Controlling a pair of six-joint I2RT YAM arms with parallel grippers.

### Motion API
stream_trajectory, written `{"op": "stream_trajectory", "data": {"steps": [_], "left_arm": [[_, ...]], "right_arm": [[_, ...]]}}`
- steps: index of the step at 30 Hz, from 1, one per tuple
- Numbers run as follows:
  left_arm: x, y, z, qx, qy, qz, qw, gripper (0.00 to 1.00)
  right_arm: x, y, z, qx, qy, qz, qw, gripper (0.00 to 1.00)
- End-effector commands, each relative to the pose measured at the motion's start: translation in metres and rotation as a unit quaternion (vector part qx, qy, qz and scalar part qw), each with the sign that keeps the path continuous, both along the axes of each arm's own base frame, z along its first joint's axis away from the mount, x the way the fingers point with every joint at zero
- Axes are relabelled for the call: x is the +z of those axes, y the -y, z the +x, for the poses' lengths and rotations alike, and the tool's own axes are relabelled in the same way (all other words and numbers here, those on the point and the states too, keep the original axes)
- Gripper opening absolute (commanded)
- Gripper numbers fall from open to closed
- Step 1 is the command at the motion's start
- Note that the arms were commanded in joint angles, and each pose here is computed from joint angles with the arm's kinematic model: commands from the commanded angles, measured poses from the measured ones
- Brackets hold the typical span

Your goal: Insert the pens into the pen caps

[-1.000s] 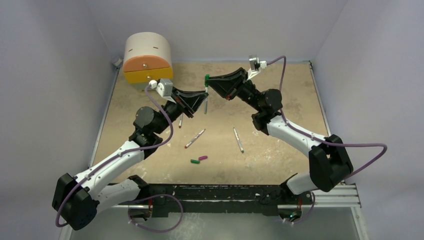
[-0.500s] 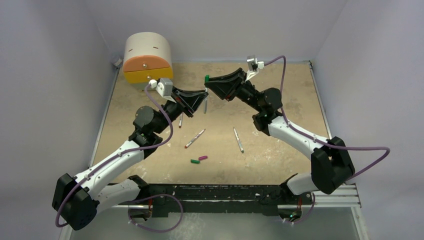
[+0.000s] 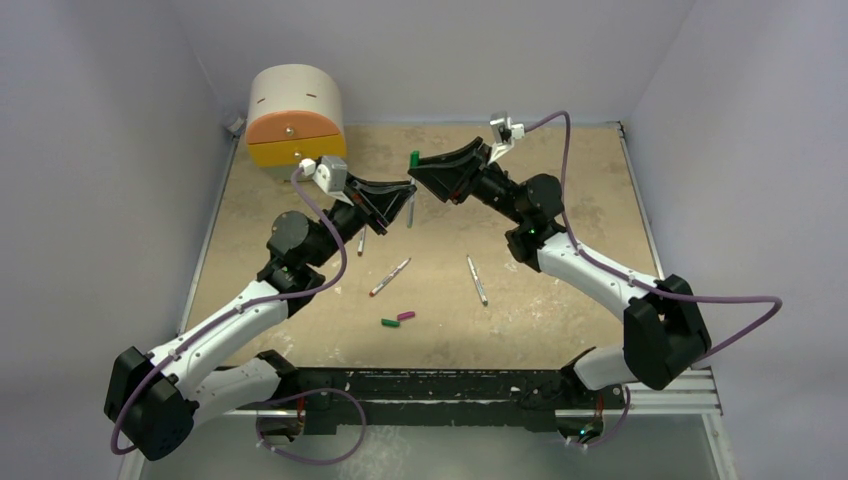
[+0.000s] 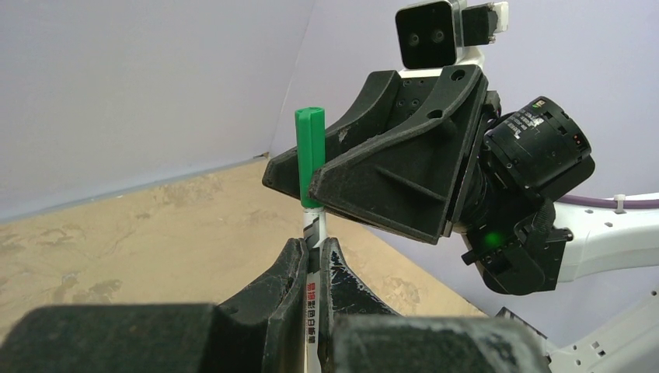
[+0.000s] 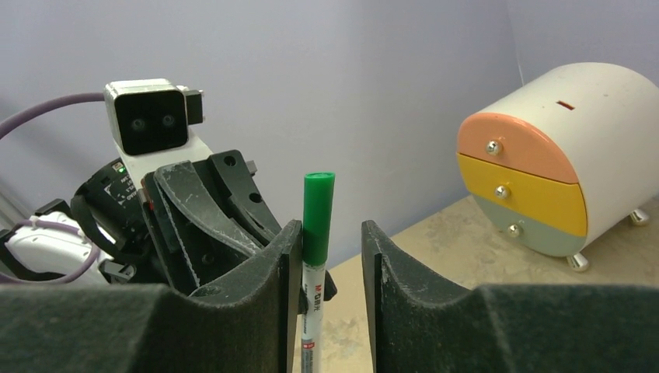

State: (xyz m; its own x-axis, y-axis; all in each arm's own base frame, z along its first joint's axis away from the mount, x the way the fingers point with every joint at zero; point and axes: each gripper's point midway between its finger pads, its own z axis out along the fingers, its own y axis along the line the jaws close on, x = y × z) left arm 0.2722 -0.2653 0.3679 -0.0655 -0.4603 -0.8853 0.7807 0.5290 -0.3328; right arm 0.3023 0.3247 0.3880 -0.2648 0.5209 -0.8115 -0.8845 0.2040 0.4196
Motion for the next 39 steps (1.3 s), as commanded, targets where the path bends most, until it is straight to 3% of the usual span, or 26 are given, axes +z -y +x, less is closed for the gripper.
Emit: {"op": "stream_trajectory", "data": {"steps": [1, 19, 23, 32, 34, 39], "left_arm": [[0.059, -0.006, -0.016, -0.01, 0.074, -0.045, 0.996, 0.0], [0.064, -0.007, -0.017, -0.009, 0.078, -0.047, 0.996, 0.0], [0.064, -0.007, -0.017, -0.009, 0.077, -0.048, 0.996, 0.0], [0.065, -0.007, -0.015, -0.007, 0.077, -0.048, 0.996, 0.0], [0.064, -0.007, -0.015, -0.007, 0.075, -0.048, 0.996, 0.0], [0.061, -0.005, -0.014, -0.01, 0.073, -0.046, 0.996, 0.0]], "right_arm": [[0.006, 0.001, -0.005, 0.0, 0.02, -0.006, 1.0, 0.34], [-0.009, 0.001, -0.003, -0.01, 0.021, -0.039, 0.999, 0.3], [-0.011, 0.001, -0.002, -0.011, 0.02, -0.042, 0.999, 0.22], [-0.018, -0.001, -0.002, -0.01, 0.022, -0.066, 0.998, 0.38], [-0.02, 0.001, -0.001, -0.017, 0.02, -0.066, 0.998, 0.33], [-0.016, 0.004, -0.003, -0.024, 0.026, -0.06, 0.998, 0.09]]}}
